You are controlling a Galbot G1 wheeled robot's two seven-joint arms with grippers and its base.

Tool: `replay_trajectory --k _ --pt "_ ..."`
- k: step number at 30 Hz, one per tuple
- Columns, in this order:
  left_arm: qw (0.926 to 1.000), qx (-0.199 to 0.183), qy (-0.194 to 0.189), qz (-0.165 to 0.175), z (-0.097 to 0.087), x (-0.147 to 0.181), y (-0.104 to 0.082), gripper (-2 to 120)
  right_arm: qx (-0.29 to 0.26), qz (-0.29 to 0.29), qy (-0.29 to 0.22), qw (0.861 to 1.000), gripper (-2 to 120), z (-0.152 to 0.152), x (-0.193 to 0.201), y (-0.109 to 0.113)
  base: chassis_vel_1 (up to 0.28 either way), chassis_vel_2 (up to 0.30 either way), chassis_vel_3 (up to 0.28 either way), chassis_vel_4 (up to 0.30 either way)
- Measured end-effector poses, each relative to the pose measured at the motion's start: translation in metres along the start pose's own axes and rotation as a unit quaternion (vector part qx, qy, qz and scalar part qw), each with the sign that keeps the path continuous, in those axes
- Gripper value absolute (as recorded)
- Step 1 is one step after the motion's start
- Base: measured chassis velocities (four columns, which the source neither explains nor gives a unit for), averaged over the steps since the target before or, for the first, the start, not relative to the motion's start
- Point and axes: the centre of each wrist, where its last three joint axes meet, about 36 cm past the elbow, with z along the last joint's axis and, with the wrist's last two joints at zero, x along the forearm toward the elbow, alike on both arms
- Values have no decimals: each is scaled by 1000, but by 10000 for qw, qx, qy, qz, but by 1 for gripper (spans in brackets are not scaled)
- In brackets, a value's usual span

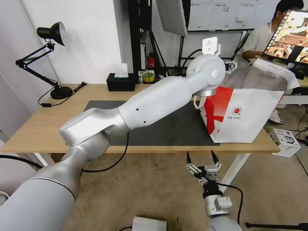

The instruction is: Pick up the trash from the table and place it into the takeout bag.

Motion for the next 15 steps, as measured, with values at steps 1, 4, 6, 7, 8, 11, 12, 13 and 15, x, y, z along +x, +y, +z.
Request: replay_trajectory --k 1,4,6,7,8,11,12,13,15 --pt "10000 0 0 0 0 0 0 100 0 0 0 10000 100 0 0 0 0 0 0 0" --pt "9996 -108 -213 182 6 5 6 100 0 0 0 10000 100 0 0 0 0 0 0 0" --pt "9971 -317 -606 343 16 11 27 100 0 0 1 10000 100 0 0 0 0 0 0 0" --pt "9954 -458 -760 371 22 15 41 100 0 0 0 10000 100 0 0 0 0 0 0 0" --pt "9941 -564 -855 362 25 18 53 100 0 0 0 10000 100 0 0 0 0 0 0 0" --pt "9903 -772 -1104 336 37 27 91 100 0 -1 0 10000 100 0 0 0 0 0 0 0" --pt "9884 -889 -1201 262 44 34 113 100 0 0 0 10000 100 0 0 0 0 0 0 0" --pt "9884 -889 -1201 262 44 34 113 100 0 0 0 10000 100 0 0 0 0 0 0 0" --pt "9824 -1235 -1396 125 61 45 153 100 1 1 0 10000 100 0 0 0 0 0 0 0"
